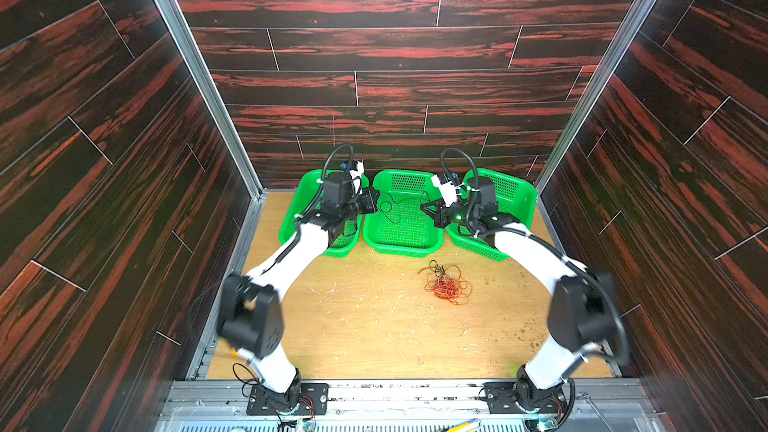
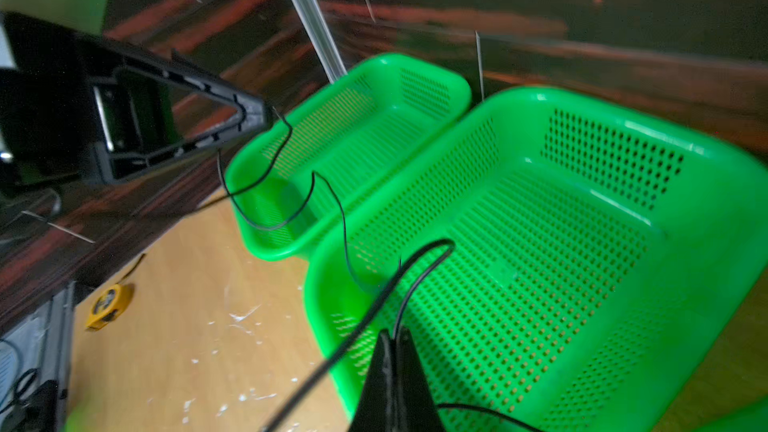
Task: Untangle the cables
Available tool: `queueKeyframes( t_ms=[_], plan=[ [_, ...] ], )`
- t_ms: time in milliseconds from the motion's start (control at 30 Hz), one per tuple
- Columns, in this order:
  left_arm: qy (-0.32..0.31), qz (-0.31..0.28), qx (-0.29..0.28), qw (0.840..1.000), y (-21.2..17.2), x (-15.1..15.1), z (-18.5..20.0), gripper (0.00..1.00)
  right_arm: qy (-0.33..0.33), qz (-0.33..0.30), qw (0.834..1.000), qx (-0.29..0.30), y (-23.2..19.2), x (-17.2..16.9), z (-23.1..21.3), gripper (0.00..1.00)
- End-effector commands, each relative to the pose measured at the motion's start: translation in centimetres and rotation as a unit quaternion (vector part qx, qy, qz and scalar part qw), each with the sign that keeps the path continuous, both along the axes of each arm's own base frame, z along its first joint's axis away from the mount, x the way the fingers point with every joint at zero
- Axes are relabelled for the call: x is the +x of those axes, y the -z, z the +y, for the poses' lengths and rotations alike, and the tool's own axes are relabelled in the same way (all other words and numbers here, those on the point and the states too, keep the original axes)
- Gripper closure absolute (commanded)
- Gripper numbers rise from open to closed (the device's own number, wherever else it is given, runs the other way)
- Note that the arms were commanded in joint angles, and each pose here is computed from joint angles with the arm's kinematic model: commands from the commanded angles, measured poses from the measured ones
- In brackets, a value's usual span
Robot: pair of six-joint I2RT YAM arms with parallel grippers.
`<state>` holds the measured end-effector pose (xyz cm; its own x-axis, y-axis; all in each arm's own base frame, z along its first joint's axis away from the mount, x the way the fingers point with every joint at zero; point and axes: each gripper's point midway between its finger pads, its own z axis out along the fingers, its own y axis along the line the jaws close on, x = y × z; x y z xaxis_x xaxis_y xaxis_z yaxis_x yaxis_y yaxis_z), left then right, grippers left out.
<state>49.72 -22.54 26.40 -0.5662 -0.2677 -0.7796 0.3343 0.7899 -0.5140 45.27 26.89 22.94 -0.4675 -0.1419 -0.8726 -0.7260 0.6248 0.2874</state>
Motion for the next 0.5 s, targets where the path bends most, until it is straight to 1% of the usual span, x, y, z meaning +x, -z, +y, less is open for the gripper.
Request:
queueKeyframes(
  t_ms=[0,100,133,200,300,367,400,467],
  plan=[
    [-0.016,0.003,0.004,1.000,1.1,2.2,0.1,1.00,-0.018,0.045,0.999,-0.013,4.0,1.3,0.4,1.00],
    [-0.024,0.023,0.000,0.999,3.7,3.6,0.2,1.00,-0.003,0.079,0.997,-0.014,6.2,3.1,-0.1,0.99],
    [-0.021,0.029,-0.001,0.999,4.3,3.8,0.0,1.00,0.001,0.088,0.996,-0.015,6.6,3.6,-0.4,0.94],
    [-0.020,0.041,-0.004,0.999,5.6,4.3,-0.3,1.00,0.008,0.105,0.994,-0.025,7.1,4.0,-0.8,0.73],
    [-0.020,0.049,-0.003,0.999,6.4,4.8,-0.5,1.00,0.018,0.089,0.995,-0.037,5.6,3.5,-1.5,0.56],
    [-0.023,0.056,0.004,0.998,6.7,5.1,-0.5,1.00,0.036,0.067,0.996,-0.052,4.3,3.0,-2.5,0.48],
    [-0.026,0.062,0.009,0.998,6.9,5.3,-0.4,1.00,0.050,0.059,0.995,-0.065,3.8,2.8,-3.2,0.46],
    [-0.022,0.071,0.018,0.997,7.2,5.5,-0.5,0.99,0.075,0.052,0.992,-0.092,3.1,2.5,-4.7,0.44]
  ],
)
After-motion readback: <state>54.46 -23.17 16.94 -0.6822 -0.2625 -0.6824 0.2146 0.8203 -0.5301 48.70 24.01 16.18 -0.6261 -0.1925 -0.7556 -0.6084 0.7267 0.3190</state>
